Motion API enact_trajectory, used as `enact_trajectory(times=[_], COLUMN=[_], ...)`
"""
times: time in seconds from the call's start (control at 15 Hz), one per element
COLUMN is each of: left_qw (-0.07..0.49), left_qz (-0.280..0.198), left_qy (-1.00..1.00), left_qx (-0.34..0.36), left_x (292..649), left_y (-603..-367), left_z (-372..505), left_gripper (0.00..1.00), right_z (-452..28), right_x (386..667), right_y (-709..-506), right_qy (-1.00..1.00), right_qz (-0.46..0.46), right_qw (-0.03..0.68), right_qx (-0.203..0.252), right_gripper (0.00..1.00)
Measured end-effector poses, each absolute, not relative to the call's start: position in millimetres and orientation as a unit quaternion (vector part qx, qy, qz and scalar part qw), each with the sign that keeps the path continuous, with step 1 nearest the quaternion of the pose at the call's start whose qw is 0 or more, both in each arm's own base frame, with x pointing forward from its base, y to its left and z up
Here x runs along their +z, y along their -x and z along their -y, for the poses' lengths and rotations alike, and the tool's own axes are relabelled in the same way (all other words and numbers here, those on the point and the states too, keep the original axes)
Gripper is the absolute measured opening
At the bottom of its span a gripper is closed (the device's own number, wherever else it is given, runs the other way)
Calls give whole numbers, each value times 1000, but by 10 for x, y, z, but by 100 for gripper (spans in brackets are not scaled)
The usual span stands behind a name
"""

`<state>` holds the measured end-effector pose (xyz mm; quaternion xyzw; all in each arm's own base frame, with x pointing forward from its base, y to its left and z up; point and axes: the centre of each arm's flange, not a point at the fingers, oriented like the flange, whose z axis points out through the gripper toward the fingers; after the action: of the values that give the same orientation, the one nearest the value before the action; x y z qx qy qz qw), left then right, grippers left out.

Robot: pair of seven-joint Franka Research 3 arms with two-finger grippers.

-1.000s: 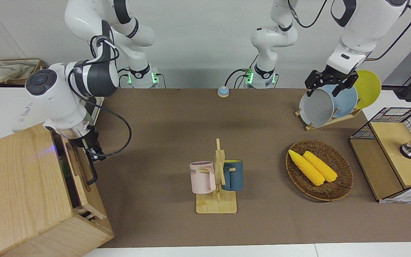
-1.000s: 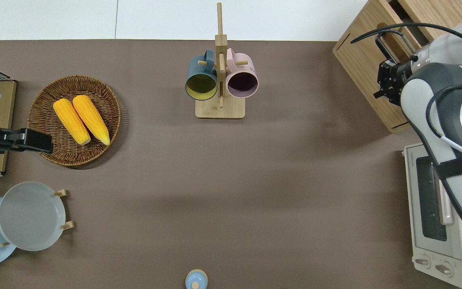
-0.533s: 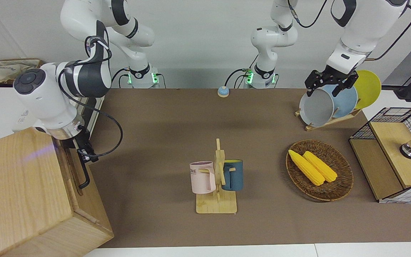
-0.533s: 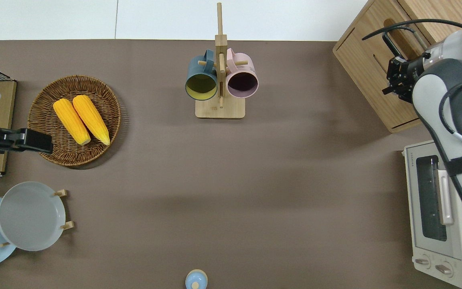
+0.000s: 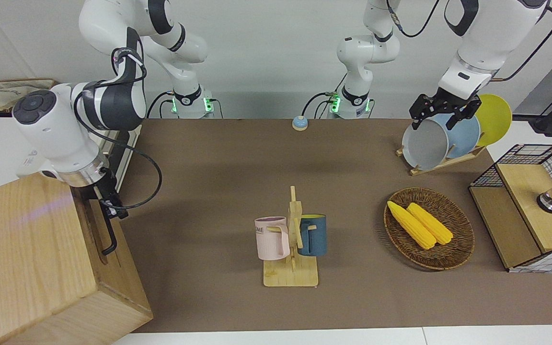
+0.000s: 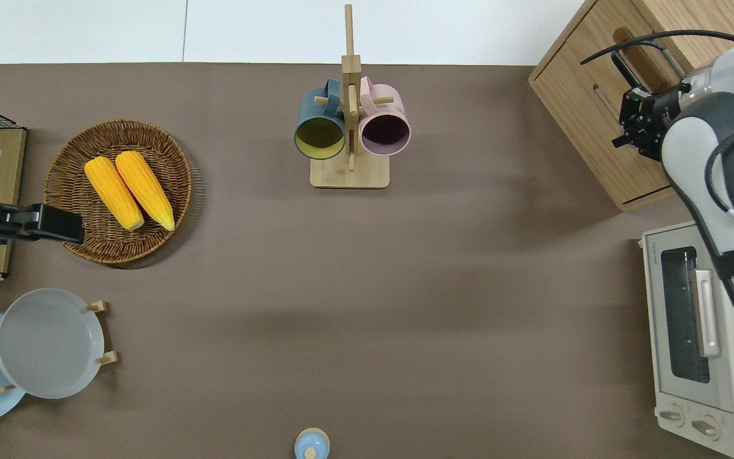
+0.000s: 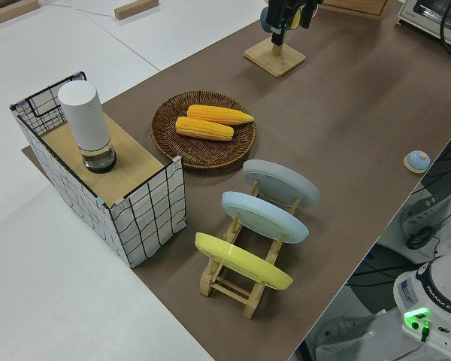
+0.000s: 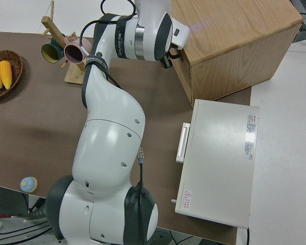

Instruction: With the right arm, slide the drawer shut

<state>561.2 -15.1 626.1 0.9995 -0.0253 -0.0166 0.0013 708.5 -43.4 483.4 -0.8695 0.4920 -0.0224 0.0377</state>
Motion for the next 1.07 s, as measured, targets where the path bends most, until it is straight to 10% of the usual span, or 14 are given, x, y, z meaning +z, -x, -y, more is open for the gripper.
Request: enact_trajectory(times=[1.07], left_qw=[1], left_qz=[25], left_qy=[-1000], left_qx=[-17], left_x=[6261], left_y=[-5612], left_z=[151], left_gripper=[100], right_z=[-190], right_x=[5094], right_y=[-6995], right_qy=[907], right_qz=[-420], right_qw=[29], right_qx=[-17], right_gripper=[1])
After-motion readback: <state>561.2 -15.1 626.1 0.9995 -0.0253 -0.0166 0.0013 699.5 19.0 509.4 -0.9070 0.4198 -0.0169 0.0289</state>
